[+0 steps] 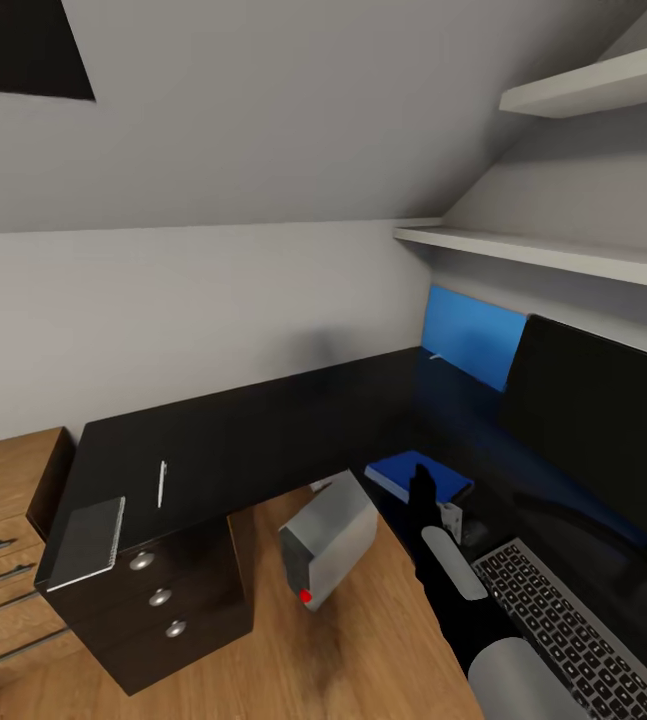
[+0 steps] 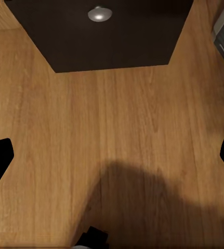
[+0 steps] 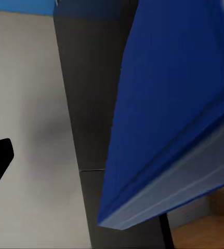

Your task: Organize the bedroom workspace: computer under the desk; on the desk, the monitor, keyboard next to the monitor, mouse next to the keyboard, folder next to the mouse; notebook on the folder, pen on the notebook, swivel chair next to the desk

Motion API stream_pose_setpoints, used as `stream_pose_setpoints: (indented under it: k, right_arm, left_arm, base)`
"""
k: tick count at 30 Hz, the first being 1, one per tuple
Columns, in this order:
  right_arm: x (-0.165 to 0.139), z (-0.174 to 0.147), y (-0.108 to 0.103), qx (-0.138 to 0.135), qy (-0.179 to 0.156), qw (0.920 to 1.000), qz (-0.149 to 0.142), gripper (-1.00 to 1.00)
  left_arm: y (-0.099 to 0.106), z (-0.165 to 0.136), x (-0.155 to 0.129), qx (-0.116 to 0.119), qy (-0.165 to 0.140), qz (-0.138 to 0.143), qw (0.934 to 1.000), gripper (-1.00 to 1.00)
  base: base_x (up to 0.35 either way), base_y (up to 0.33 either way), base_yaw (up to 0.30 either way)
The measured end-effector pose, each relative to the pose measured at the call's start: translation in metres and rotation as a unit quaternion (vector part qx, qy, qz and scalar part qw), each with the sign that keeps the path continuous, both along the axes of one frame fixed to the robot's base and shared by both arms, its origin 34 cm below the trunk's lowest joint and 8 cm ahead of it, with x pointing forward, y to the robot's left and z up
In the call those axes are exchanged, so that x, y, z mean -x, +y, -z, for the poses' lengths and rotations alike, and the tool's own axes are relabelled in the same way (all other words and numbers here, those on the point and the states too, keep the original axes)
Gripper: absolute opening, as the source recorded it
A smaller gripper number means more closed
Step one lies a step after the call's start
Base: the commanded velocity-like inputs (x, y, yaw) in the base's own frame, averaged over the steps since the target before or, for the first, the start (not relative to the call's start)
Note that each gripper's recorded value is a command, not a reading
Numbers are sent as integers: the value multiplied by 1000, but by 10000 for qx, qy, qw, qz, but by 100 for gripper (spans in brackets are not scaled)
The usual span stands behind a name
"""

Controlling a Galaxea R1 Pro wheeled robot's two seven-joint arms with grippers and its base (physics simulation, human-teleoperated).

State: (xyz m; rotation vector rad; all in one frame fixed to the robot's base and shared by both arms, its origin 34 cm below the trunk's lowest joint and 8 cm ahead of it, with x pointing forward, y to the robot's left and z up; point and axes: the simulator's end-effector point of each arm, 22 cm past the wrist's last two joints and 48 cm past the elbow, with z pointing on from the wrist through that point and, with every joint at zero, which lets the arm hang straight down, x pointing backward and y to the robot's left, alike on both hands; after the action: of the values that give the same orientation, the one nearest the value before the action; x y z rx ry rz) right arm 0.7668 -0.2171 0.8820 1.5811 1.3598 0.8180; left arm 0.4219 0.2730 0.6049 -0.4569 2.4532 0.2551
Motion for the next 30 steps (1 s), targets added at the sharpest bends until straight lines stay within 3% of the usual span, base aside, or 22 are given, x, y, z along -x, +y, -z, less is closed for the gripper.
stream_pose_setpoints:
  k: [30]
  right_arm:
    - [0,-1,0,5,-10,10000,-6,100]
  left_arm:
    - [1,0,0,-17,-5,0,10000,100]
  base:
    - [-36,0,0]
